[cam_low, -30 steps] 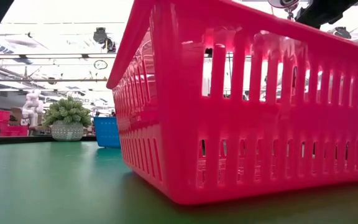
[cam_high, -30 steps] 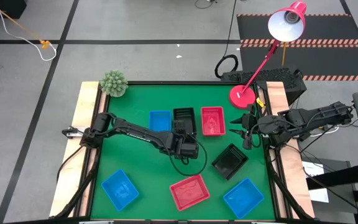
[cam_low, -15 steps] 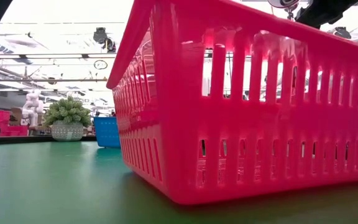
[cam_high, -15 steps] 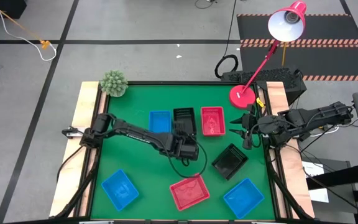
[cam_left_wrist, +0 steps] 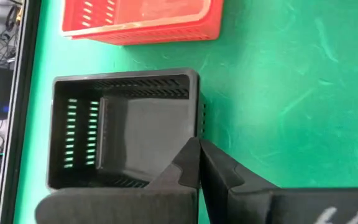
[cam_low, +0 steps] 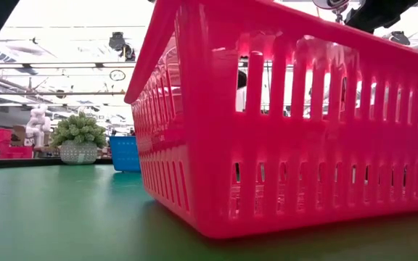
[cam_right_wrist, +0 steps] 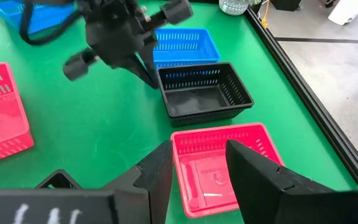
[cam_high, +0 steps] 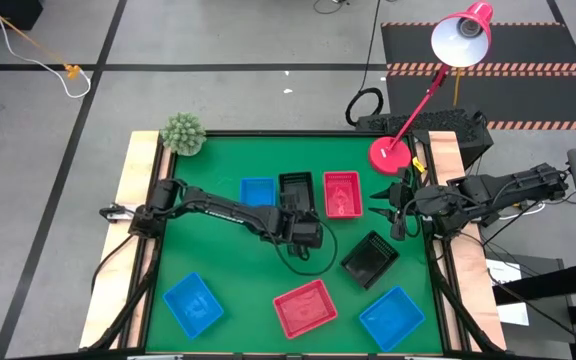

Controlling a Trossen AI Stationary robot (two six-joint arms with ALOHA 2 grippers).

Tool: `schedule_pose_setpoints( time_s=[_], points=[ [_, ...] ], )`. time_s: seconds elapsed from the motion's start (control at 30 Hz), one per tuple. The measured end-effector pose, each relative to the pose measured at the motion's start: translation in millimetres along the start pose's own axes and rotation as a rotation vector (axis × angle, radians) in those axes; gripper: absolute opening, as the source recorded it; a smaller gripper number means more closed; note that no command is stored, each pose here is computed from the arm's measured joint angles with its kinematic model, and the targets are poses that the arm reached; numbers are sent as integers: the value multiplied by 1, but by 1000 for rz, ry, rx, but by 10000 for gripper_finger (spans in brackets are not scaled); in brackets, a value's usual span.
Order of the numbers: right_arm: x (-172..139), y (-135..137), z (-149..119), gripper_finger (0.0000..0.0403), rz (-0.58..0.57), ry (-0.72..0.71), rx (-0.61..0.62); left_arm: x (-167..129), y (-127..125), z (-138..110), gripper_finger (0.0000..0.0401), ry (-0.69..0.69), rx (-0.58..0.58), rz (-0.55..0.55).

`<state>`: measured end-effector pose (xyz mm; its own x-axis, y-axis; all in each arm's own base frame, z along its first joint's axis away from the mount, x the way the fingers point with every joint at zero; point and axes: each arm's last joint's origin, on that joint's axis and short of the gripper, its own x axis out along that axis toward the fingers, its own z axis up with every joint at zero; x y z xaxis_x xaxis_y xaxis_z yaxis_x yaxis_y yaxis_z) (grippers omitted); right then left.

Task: Stack baskets by color
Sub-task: Stack the bottom left blue bin on top of the top blue bin

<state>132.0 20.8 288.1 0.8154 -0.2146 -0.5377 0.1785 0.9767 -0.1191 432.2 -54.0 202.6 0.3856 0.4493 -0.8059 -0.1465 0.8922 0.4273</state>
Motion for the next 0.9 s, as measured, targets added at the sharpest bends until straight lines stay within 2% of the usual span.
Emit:
schedule_pose_setpoints(
  time_s=[0.2,0.33,0.63,0.73,0.9],
  points=[
    [0,0,0,141,0,0,-4,-47,-18,-2,15,-78,13,-47],
    [0,0,0,141,0,0,-3,-88,-39,-16,16,-90,34,-92],
    [0,0,2,141,3,-21,-10,-172,-119,-82,17,-54,74,-194],
    [0,1,6,141,7,-57,-10,-195,-141,-104,17,-69,41,-237],
    [-1,1,11,141,13,-109,-11,-224,-166,-136,27,-69,-105,-298]
  ],
)
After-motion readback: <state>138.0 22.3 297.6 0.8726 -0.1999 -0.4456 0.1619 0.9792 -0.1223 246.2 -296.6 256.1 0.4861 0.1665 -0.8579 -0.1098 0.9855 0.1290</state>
